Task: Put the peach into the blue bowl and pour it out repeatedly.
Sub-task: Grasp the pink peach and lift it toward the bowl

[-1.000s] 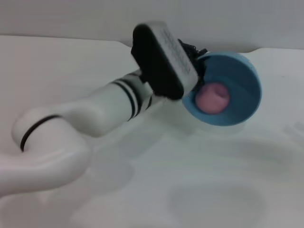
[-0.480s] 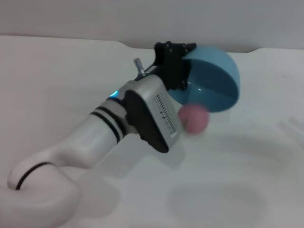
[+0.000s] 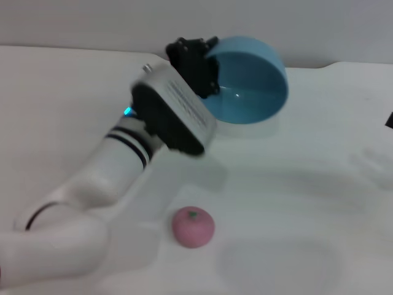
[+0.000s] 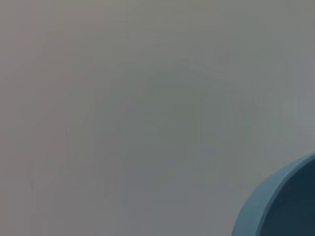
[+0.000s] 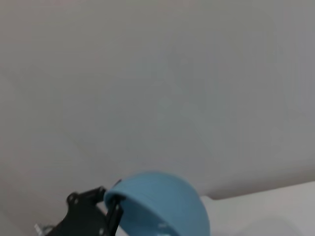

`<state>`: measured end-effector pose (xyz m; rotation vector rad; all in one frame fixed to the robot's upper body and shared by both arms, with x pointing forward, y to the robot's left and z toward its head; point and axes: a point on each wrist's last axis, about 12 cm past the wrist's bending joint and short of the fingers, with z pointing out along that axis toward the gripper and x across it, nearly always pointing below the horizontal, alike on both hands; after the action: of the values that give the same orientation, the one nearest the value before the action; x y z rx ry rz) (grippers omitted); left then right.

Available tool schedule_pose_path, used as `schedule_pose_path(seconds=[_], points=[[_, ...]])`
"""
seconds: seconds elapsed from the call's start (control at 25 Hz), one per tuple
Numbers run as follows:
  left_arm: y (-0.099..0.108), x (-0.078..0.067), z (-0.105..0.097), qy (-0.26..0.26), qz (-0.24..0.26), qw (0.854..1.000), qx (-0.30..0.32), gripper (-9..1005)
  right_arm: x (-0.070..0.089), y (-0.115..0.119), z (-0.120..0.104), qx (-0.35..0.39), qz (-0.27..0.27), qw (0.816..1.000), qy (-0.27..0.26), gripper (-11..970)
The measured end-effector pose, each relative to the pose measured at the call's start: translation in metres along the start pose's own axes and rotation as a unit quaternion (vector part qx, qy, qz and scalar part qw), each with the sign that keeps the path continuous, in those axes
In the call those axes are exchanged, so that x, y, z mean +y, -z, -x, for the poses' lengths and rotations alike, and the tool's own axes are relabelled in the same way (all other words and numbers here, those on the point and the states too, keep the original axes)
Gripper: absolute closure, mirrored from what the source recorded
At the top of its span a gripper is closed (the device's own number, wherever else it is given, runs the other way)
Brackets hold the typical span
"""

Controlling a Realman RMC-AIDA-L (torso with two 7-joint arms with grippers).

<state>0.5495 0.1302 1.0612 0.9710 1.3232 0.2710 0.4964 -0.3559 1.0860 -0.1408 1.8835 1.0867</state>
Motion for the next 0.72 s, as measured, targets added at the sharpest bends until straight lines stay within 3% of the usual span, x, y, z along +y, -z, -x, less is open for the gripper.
schedule_pose_path(seconds=[0.12,0.24,0.36,0.4,0.44,0.52,0.64,0.72], points=[[-0.011,0.014,-0.005,0.075,-0.002,0.996,0.038,997,0.000,-0.007,0.001,0.016,0.003,1.000,0.005,391],[-0.026,0.034,-0.014,0.163,-0.027,0.982,0.093,997,0.001,-0.020,0.003,0.035,0.013,0.999,0.008,394],[-0.045,0.061,-0.020,0.276,-0.070,0.947,0.149,997,0.003,-0.037,0.003,0.064,0.022,0.998,0.017,398],[-0.054,0.078,-0.022,0.335,-0.098,0.920,0.177,997,0.008,-0.051,0.003,0.093,0.037,0.994,0.031,399],[-0.054,0.078,-0.022,0.335,-0.098,0.920,0.177,997,0.011,-0.058,0.002,0.108,0.045,0.992,0.039,400],[-0.061,0.096,-0.023,0.388,-0.135,0.889,0.205,997,0.014,-0.065,0.001,0.126,0.054,0.989,0.049,403],[-0.060,0.109,-0.025,0.425,-0.179,0.859,0.225,997,0.023,-0.087,0.000,0.177,0.076,0.978,0.080,406],[-0.057,0.115,-0.027,0.438,-0.194,0.846,0.233,996,0.029,-0.102,-0.001,0.207,0.086,0.969,0.100,409]])
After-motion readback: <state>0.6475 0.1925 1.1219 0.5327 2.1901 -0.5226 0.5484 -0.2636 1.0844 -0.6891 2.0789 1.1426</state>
